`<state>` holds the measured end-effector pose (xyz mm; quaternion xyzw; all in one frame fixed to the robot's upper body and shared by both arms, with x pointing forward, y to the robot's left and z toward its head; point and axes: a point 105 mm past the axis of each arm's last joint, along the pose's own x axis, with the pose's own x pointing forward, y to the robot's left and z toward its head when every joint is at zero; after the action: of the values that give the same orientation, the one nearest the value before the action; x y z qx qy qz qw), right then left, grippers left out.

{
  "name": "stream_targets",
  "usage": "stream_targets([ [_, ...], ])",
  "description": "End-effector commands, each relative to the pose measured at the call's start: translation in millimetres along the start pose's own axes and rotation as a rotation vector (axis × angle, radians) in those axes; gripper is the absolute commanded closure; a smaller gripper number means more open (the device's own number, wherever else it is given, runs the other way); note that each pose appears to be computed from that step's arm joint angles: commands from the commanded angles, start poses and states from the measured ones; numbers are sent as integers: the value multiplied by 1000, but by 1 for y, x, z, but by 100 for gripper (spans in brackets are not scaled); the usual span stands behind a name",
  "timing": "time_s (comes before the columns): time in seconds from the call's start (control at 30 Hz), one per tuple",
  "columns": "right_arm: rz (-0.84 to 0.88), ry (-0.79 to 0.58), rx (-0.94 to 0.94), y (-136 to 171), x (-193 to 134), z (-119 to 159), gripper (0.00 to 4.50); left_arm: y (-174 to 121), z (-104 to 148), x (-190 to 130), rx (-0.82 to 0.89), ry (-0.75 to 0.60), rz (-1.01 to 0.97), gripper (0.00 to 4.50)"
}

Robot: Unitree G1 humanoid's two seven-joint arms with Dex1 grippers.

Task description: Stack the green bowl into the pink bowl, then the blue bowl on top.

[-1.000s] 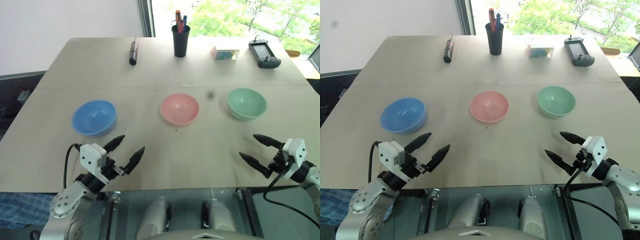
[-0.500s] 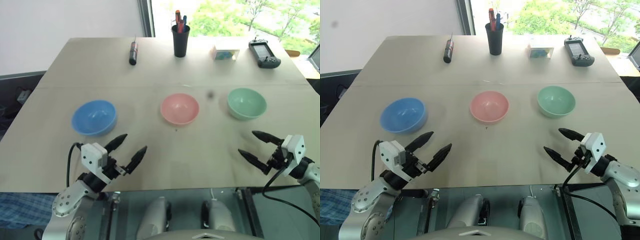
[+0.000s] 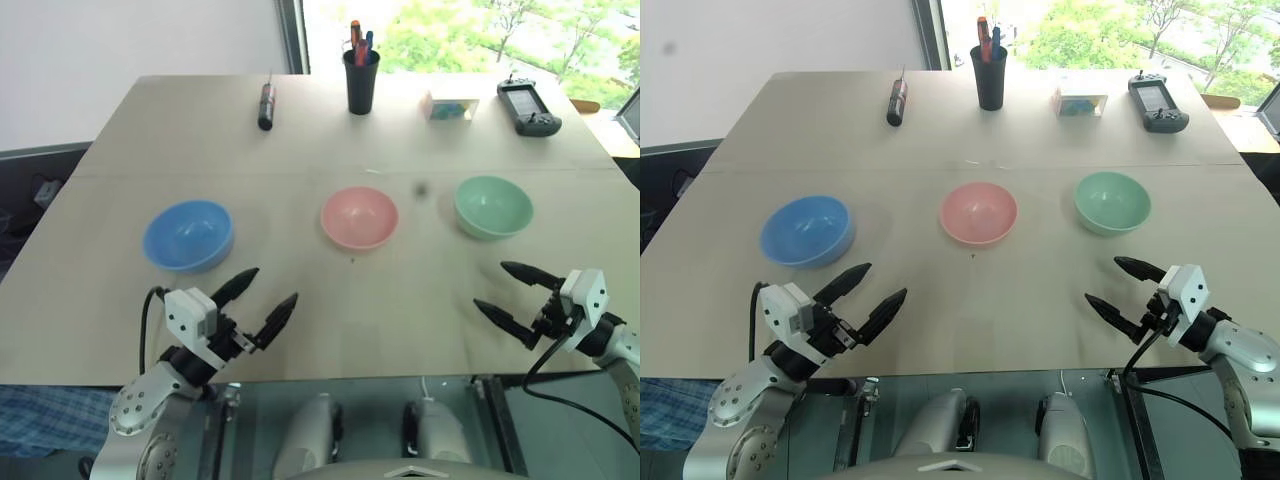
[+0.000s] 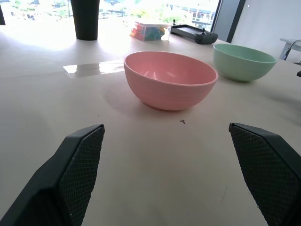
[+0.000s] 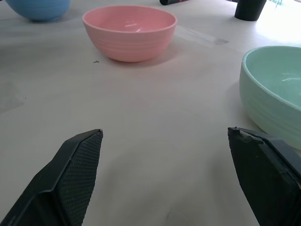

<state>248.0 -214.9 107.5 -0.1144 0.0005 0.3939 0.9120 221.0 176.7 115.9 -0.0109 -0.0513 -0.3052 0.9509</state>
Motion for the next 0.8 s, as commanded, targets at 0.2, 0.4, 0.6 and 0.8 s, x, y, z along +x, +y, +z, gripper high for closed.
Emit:
stream_targets([
  [0.2,54,-1,-73,3,4,11,0,-1,6,-1,7,-58,-16,1],
  [0.4,186,85,-252,12,17,19,0,-4,17,2,-3,-165,-27,1],
  [0.6,231,95,-398,11,52,47,0,-8,21,5,-50,-228,-46,1],
  [0.8,324,88,-591,22,101,80,0,-9,22,8,-57,-250,-53,1],
])
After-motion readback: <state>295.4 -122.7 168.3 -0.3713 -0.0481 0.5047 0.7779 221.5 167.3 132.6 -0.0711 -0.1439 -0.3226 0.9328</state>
